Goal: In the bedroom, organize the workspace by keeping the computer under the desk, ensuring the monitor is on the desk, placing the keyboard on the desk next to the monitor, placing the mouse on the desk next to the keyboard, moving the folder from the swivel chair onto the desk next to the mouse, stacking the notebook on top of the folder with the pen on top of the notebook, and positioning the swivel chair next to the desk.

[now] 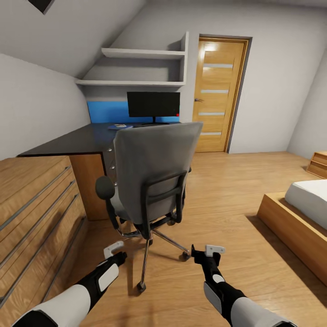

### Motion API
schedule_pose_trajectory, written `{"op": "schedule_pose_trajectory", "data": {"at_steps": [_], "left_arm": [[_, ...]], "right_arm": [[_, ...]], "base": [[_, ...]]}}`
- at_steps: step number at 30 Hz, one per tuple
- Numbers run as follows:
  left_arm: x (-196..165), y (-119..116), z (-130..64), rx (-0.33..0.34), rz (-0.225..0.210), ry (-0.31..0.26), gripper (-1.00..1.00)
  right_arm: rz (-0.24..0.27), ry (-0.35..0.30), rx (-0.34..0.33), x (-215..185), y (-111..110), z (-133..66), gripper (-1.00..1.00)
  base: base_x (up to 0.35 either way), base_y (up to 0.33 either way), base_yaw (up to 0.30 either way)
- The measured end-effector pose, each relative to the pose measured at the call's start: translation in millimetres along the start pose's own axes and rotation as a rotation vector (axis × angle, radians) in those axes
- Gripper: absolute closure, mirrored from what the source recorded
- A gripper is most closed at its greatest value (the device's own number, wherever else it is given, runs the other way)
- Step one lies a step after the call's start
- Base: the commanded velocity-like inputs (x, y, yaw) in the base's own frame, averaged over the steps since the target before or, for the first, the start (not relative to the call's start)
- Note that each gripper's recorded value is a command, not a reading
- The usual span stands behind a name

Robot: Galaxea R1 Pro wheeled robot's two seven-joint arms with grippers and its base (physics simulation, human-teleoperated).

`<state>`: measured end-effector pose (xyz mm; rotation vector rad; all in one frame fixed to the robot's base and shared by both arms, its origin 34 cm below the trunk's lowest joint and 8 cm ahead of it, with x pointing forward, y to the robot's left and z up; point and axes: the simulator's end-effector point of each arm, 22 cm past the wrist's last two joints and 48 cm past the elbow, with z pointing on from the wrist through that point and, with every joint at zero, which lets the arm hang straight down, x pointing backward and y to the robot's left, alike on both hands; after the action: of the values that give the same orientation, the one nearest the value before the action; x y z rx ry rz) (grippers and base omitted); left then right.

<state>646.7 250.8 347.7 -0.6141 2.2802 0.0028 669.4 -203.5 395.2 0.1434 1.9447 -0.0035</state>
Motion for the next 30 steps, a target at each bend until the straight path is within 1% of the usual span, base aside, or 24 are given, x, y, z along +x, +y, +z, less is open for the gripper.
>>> {"op": "schedule_pose_trajectory", "data": {"at_steps": [3, 5, 6, 12, 13, 14, 16, 19, 22, 30], "left_arm": [[-7, 3, 0.5, -0.005, -0.013, -0.027, -1.0], [-9, 5, 0.8, -0.008, -0.021, -0.035, -1.0], [-13, 8, 1.3, -0.009, -0.049, -0.042, -1.0], [-14, 9, 1.4, -0.009, -0.058, -0.044, -1.0], [-12, 11, 1.6, -0.016, -0.066, -0.04, -1.0], [-13, 10, 1.6, -0.012, -0.062, -0.043, -1.0], [-14, 9, 1.6, -0.01, -0.06, -0.044, -1.0], [-14, 9, 1.7, -0.01, -0.06, -0.044, -1.0], [-13, 9, 1.7, -0.01, -0.06, -0.044, -1.0], [-14, 9, 1.6, -0.009, -0.06, -0.045, -1.0]], "right_arm": [[0.008, 0.001, 0.008, 0, -3, 0.4, -1.0], [0.011, 0.001, 0.01, 0, -4, 0.5, -1.0], [0.023, 0.002, 0.033, 0, -16, 1.4, -1.0], [0.077, 0.007, 0.086, 0, -37, 2.6, -1.0], [0.094, 0.008, 0.102, 0, -43, 2.9, -1.0], [0.103, 0.009, 0.111, 0, -47, 3.0, -1.0], [0.151, 0.01, 0.163, 1, -69, 3.1, -1.0], [0.198, 0.011, 0.204, 2, -84, 2.4, -1.0], [0.214, 0.008, 0.216, 2, -88, 2.1, -1.0], [0.221, -0.009, 0.221, -2, -90, 1.9, -1.0]], "base": [[0.01, 0.0, 0.0], [0.163, 0.0, 0.0], [0.279, 0.0, 0.0], [0.289, 0.0, 0.0], [0.178, 0.0, 0.0], [0.114, 0.0, 0.0], [0.048, 0.0, 0.0], [0.017, 0.0, 0.0], [0.006, 0.0, 0.0], [0.038, 0.0, 0.0]]}}
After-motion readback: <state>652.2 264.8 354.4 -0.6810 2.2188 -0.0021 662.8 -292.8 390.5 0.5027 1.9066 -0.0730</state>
